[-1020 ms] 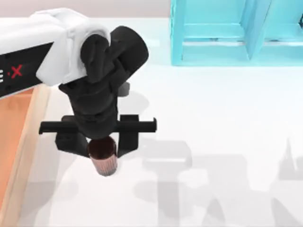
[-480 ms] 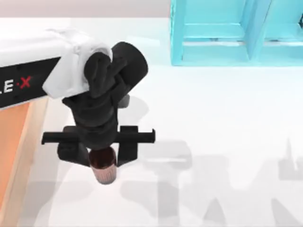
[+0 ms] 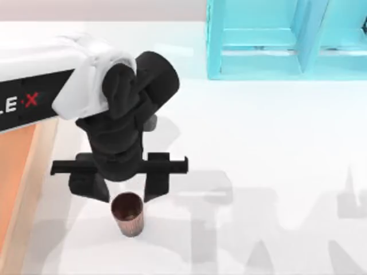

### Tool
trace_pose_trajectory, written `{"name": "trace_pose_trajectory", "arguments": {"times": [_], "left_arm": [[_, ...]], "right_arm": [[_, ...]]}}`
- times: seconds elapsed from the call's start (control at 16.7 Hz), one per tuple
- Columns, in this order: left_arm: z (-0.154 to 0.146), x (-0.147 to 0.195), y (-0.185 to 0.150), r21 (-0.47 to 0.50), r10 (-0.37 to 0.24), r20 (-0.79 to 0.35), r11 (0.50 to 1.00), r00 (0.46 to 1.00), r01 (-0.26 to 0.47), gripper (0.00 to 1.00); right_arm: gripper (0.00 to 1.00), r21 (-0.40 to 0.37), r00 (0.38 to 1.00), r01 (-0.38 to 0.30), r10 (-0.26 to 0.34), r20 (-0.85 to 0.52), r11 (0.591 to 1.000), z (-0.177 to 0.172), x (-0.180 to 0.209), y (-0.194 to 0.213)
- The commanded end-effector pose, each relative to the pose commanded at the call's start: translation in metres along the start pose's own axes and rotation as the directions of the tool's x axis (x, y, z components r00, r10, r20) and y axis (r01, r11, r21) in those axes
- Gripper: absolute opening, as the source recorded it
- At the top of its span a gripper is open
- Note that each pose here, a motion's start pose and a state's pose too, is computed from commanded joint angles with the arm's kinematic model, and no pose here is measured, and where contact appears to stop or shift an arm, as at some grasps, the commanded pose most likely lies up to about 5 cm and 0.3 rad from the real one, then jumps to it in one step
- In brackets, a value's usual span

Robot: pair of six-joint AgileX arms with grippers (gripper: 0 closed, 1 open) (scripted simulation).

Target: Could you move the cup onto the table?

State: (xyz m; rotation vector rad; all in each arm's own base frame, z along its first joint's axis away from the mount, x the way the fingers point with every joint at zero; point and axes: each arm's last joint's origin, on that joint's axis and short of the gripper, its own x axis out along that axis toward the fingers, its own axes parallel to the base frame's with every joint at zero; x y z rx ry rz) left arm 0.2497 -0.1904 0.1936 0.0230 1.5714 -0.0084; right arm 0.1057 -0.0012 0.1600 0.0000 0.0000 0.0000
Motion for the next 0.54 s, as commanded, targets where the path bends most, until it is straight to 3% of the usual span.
{"name": "trace_pose_trajectory", "arguments": {"times": [0.18, 0.54], "left_arm": [[0.0000, 0.0000, 0.0000, 0.000, 0.000, 0.000, 1.000, 1.000, 0.000, 0.98], [0.0000, 0.0000, 0.0000, 0.000, 0.000, 0.000, 1.000, 1.000, 0.000, 1.00]], "right_arm": [[1.00, 0.000, 1.000, 0.000, 0.000, 0.000, 1.000, 0.0000, 0.0000, 0.0000], [1.00, 0.000, 1.000, 0.000, 0.000, 0.000, 1.000, 0.0000, 0.0000, 0.0000]]}}
